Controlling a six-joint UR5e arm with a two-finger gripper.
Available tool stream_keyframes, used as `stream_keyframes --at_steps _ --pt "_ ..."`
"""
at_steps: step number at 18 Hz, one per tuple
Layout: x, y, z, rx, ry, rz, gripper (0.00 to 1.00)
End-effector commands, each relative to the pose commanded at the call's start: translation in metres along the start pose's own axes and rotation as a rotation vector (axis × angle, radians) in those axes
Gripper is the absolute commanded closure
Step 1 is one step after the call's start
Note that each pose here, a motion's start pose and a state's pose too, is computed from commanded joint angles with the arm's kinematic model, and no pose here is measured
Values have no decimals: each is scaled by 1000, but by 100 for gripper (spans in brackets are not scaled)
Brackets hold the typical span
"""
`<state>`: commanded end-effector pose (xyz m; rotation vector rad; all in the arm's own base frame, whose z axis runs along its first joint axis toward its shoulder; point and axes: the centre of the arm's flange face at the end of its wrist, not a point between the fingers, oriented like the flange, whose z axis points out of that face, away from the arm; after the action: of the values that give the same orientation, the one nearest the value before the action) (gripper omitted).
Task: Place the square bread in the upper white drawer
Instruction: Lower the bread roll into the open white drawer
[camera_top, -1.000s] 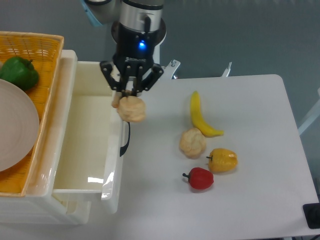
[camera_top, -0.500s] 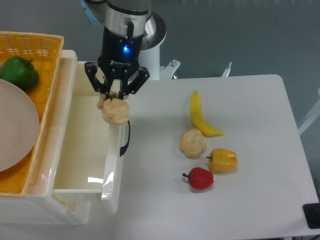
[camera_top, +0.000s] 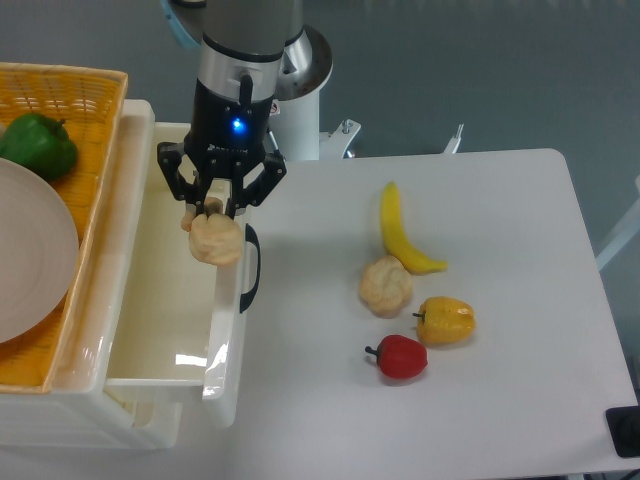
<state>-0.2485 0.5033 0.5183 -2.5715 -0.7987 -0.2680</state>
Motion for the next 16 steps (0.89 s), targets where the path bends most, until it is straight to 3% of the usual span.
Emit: stream_keyframes --at_steps 16 --pt "7 0 6 -9 7 18 51"
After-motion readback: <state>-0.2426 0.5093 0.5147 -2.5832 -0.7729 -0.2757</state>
